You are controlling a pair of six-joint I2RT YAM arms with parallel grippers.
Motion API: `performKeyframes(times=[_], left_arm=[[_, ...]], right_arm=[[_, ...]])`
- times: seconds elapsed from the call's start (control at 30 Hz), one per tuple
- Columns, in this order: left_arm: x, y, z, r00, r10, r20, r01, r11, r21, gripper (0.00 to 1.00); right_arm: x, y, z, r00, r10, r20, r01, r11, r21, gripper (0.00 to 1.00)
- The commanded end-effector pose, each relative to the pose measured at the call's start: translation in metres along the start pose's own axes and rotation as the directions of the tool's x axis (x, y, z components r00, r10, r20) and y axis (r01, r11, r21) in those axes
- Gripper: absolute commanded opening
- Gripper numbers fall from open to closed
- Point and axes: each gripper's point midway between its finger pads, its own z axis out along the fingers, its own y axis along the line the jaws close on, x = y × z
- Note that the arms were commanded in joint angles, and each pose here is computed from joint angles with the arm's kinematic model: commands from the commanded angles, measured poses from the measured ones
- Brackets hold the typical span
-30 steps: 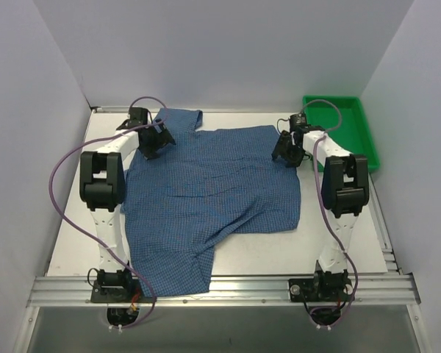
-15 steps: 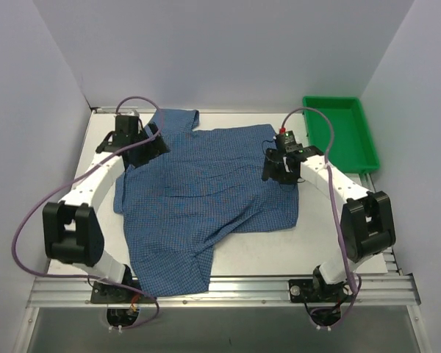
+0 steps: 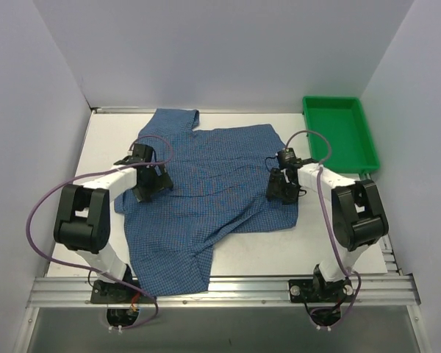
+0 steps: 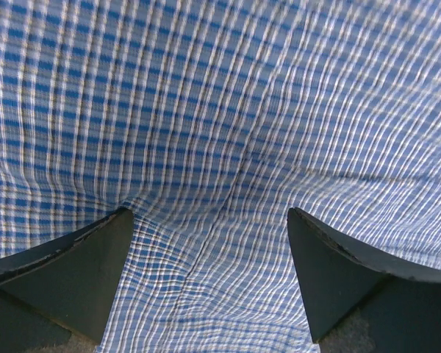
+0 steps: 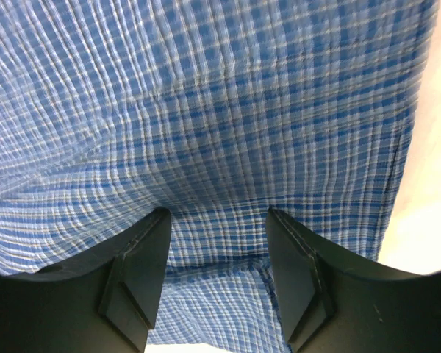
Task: Fold and stack the long sleeve shirts
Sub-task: Fold the shirt
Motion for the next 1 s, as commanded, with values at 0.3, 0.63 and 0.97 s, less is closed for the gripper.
performKeyframes(times=[0.3, 0.63, 0.97], left_arm=[[-0.076, -0.016, 0.048, 0.998, -0.059, 0.026, 0.060, 0.998, -0.029, 0.97], [-0.088, -0.022, -0.055, 0.981, -0.004, 0.195, -0.008, 0.998, 0.061, 0.97], [0.019, 0.051, -0.075, 0.992, 0.002, 0.127, -0.001, 1.000, -0.010, 0.97]], right_arm=[[-0.067, -0.018, 0.024, 0.988, 0.149, 0.046, -0.149, 0.989, 0.009, 0.55], [-0.067, 0.010, -0.048, 0.982, -0.035, 0.186, 0.039, 0.999, -0.017, 0.55], [-0.026, 0.014, -0.076, 0.962, -0.138, 0.236, 0.120, 0.989, 0.091, 0.56]])
